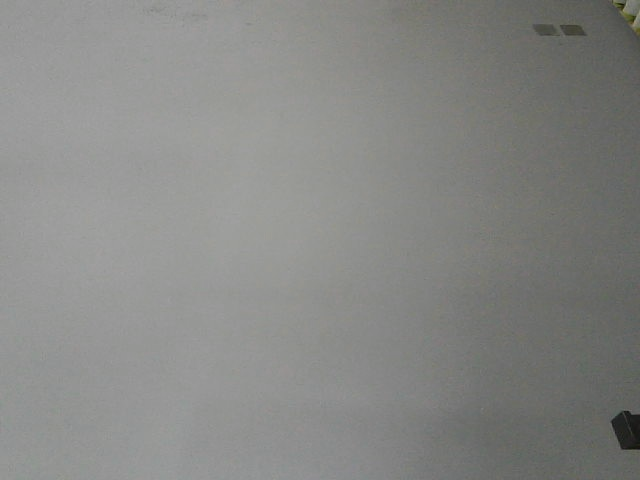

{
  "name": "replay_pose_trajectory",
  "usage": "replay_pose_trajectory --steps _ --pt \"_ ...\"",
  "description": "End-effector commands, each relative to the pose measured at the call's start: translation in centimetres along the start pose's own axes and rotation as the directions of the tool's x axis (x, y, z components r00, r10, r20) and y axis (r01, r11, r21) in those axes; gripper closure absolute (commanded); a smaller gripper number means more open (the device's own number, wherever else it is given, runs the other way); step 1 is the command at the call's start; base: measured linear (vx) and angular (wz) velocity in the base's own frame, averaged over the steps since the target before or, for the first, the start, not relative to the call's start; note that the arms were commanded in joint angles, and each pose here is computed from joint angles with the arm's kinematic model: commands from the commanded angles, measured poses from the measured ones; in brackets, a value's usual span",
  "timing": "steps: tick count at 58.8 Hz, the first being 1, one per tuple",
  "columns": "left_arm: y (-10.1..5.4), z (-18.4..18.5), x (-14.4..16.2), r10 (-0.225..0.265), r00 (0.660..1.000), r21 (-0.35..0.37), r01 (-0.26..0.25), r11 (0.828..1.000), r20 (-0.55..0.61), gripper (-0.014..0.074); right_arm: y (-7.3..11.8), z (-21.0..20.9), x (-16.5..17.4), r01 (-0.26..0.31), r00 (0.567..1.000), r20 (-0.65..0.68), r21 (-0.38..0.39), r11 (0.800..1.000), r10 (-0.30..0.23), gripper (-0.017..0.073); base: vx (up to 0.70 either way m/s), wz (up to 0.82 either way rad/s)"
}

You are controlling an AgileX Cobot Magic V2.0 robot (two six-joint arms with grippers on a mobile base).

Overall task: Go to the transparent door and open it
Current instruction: 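Drive the base across the grey floor toward the wooden platform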

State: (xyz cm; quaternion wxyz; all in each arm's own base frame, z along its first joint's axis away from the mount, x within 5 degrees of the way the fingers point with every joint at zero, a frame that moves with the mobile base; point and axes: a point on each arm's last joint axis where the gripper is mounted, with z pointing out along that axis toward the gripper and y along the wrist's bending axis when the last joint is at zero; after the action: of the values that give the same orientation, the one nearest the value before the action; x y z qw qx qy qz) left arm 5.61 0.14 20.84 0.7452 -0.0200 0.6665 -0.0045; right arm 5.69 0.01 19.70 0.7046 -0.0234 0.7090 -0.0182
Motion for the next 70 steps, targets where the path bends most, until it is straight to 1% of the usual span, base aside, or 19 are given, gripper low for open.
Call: replay_pose_trajectory --steps 1,22,38,55,70 --pt "0.02 -0.08 0.05 -0.013 0.998 0.003 0.013 1.0 0.067 0.0599 0.06 -0.08 -0.36 0.009 0.996 0.085 -0.002 1.0 -0.009 0.0564 0.02 0.0" --pt "0.02 -0.08 0.05 -0.013 0.998 0.003 0.013 1.0 0.067 0.0599 0.06 -0.08 -0.36 0.009 0.996 0.085 -0.002 1.0 -0.009 0.0564 0.05 0.0" --pt "0.02 -0.08 0.05 -0.013 0.998 0.003 0.013 1.0 0.067 0.0599 0.06 -0.08 -0.35 0.009 0.996 0.084 -0.002 1.0 -0.009 0.0564 0.19 0.01" --pt "0.02 -0.08 0.05 -0.013 0.998 0.003 0.013 1.0 0.067 0.0599 0.06 -0.08 -0.36 0.009 0.996 0.085 -0.002 1.0 -0.009 0.0564 0.36 0.07" --pt "0.02 -0.08 0.05 -0.013 0.998 0.003 0.013 1.0 0.067 0.0599 0.06 -0.08 -0.36 0.009 0.996 0.085 -0.002 1.0 -0.009 0.0564 0.54 0.06"
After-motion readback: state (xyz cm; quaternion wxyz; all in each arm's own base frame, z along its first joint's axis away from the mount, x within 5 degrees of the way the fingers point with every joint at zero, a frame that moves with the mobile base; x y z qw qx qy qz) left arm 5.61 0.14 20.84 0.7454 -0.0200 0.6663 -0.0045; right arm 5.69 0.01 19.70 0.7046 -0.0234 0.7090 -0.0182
